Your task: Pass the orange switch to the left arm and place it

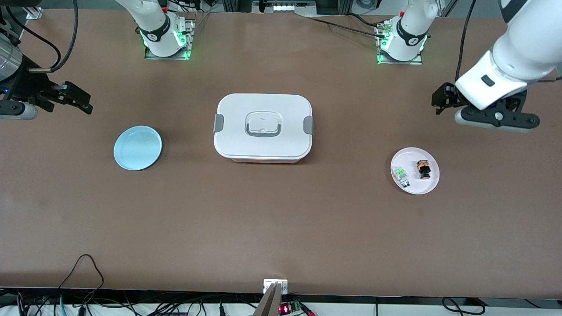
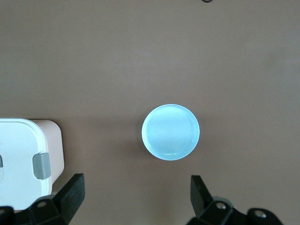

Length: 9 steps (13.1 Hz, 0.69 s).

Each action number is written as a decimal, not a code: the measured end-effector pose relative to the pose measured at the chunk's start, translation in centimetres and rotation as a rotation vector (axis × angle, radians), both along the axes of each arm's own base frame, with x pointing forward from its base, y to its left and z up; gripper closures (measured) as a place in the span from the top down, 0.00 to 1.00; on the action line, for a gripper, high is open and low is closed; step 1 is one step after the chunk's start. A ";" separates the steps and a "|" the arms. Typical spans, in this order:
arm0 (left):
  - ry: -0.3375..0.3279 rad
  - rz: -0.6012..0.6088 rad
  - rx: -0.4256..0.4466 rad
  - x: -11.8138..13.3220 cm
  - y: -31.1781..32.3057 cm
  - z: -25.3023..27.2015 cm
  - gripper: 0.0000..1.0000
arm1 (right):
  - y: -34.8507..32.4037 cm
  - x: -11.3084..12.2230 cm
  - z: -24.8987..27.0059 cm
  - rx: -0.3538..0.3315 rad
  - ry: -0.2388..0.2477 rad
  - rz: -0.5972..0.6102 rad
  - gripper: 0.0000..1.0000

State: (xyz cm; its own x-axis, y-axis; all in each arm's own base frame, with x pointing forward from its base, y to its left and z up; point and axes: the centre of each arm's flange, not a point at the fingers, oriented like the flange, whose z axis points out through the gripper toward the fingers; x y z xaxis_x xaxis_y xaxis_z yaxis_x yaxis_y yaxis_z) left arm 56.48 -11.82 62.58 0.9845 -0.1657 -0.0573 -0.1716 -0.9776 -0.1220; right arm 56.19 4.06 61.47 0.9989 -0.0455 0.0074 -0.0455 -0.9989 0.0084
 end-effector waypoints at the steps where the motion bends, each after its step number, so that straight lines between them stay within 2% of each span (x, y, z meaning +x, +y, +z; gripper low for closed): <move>1: -0.031 0.013 0.002 -0.1 0.6 0.8 1.00 | 0.0 0.0 0.0 0.000 0.000 0.000 1.00; 3: -0.054 0.034 0.001 -0.8 1.7 1.8 1.00 | 0.0 0.0 -0.1 0.000 0.002 0.000 1.00; 7: -0.035 0.097 -0.096 -1.3 4.2 1.0 1.00 | 0.0 0.1 -0.3 0.000 0.005 0.000 1.00; 9: -0.020 0.123 -0.112 -1.3 5.6 0.3 1.00 | 0.0 0.2 -0.3 0.000 0.006 0.000 1.00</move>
State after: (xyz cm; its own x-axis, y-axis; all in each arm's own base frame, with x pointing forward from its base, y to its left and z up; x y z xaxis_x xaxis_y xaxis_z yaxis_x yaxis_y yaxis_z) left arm 55.20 -6.23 62.92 0.9985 -0.0477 -0.0251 -0.0481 -0.9987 -0.0136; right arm 56.36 4.09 61.14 0.9990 -0.0456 0.0013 -0.0456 -0.9989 0.0090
